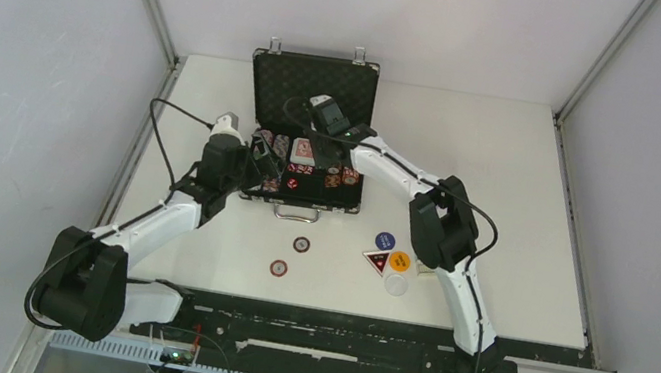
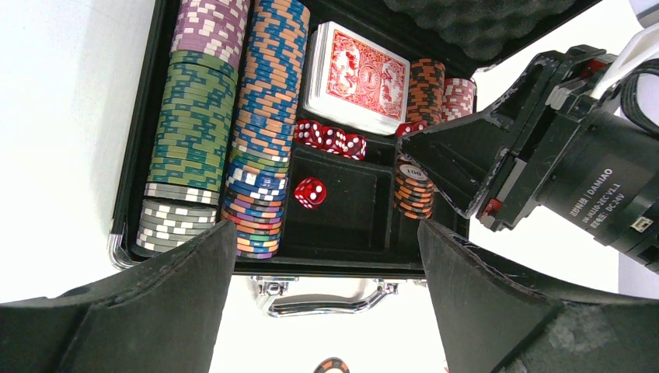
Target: Pack up texas hold em set
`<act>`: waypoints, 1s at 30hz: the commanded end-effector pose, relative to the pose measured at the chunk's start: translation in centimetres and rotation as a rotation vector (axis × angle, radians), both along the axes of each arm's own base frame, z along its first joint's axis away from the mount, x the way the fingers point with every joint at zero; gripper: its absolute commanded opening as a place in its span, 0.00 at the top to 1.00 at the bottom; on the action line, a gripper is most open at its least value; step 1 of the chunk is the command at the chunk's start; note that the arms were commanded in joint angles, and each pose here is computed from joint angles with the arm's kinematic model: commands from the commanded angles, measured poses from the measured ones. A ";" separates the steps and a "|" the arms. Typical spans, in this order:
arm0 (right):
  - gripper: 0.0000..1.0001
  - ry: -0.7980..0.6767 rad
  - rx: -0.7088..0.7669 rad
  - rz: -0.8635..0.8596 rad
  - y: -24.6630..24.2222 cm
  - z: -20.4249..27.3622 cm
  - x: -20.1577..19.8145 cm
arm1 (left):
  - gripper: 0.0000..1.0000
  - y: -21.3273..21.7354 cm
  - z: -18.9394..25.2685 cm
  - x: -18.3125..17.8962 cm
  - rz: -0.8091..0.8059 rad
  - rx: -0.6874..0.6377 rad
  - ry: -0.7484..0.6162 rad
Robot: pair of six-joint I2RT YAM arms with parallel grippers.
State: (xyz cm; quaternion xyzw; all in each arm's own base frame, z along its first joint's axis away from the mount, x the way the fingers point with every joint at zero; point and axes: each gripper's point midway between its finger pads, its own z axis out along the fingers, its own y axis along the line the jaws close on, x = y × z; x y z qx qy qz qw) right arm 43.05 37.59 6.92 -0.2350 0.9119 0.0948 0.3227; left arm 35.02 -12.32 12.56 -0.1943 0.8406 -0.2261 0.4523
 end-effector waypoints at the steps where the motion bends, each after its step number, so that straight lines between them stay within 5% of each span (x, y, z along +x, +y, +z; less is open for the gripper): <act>1: 0.78 -0.023 0.026 0.007 0.9 0.9 0.6 | 0.09 0.2 0.3 0.1 -0.005 0.015 -0.021; 15: 0.76 0.010 0.008 0.021 1.4 -1.4 -0.1 | 0.09 0.2 0.3 0.1 -0.005 0.014 -0.022; 25: 0.45 -0.007 0.018 -0.002 1.1 -0.6 0.4 | 0.09 0.2 0.3 0.1 -0.007 0.014 -0.022; 30: 0.43 -0.040 0.036 0.004 1.3 1.3 0.6 | 0.09 0.2 0.4 0.1 -0.006 0.012 -0.023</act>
